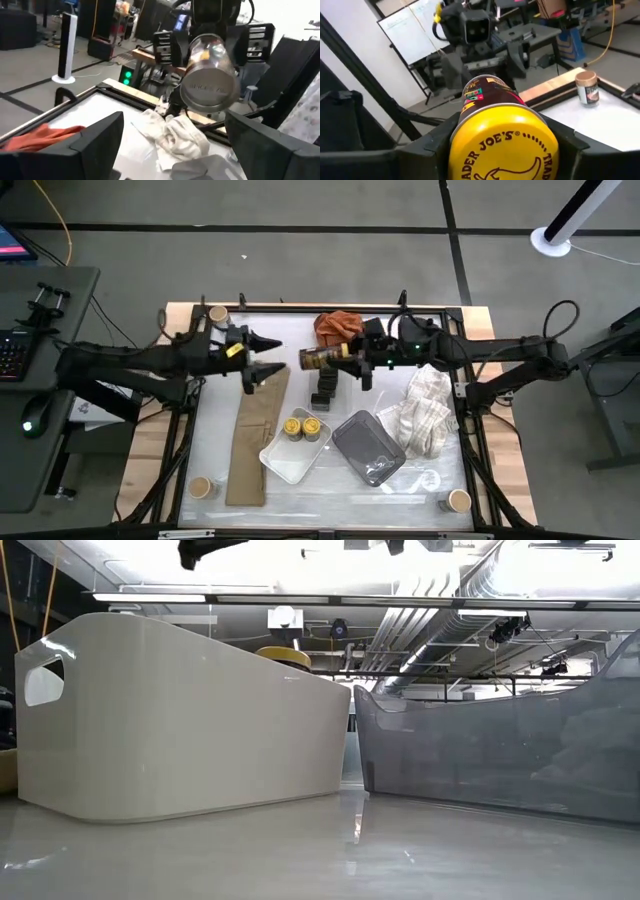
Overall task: Sort spices by type
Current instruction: Put the yellow seasoning bottle into the white bin
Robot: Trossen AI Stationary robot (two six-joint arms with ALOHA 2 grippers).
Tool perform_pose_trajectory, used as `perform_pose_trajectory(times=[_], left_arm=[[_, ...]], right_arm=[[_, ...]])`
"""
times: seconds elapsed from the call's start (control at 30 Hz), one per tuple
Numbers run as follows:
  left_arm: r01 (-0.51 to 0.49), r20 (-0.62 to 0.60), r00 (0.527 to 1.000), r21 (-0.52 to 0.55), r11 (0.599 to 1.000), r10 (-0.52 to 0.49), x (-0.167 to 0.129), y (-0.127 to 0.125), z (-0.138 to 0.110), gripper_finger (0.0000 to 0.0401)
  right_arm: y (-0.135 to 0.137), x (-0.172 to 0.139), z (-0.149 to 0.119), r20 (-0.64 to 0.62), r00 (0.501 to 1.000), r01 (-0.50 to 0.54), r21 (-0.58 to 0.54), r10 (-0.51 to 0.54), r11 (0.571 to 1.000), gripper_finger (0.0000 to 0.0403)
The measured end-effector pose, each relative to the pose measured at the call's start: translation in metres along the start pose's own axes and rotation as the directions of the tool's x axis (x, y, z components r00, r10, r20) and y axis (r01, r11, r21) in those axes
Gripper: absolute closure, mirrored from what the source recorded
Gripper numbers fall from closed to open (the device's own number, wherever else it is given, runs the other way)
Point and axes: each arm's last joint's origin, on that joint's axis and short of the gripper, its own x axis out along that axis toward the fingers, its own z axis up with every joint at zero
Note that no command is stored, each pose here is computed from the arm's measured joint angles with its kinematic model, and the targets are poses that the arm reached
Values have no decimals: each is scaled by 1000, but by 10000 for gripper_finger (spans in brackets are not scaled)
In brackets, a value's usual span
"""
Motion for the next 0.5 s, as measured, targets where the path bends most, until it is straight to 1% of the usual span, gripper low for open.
perform_pose_trajectory(times=[0.07,0.1,0.17,0.27,0.37,0.43,0.5], left_arm=[[-5,-44,999,18,1000,6,-9,0,1,67],[-7,-89,996,19,1000,9,-12,0,-3,67],[-6,-184,983,-12,1000,4,-17,-3,-13,71],[5,-339,941,-50,999,-22,-21,-13,-34,80],[44,-449,891,-66,997,-69,-26,-26,-55,90],[64,-527,846,-44,997,-78,-29,-34,-67,97],[65,-577,814,-16,998,-62,-33,-41,-77,105]], right_arm=[[3,0,-2,-16,1000,-14,21,14,1000,195],[5,1,-6,-42,999,-19,27,20,999,195],[12,6,-17,-101,994,-42,25,44,999,195],[19,19,-43,-235,971,-47,20,51,999,195],[22,33,-63,-304,951,-59,18,62,998,195],[26,43,-66,-335,939,-77,5,74,997,195],[34,55,-69,-386,919,-100,-42,76,994,195]])
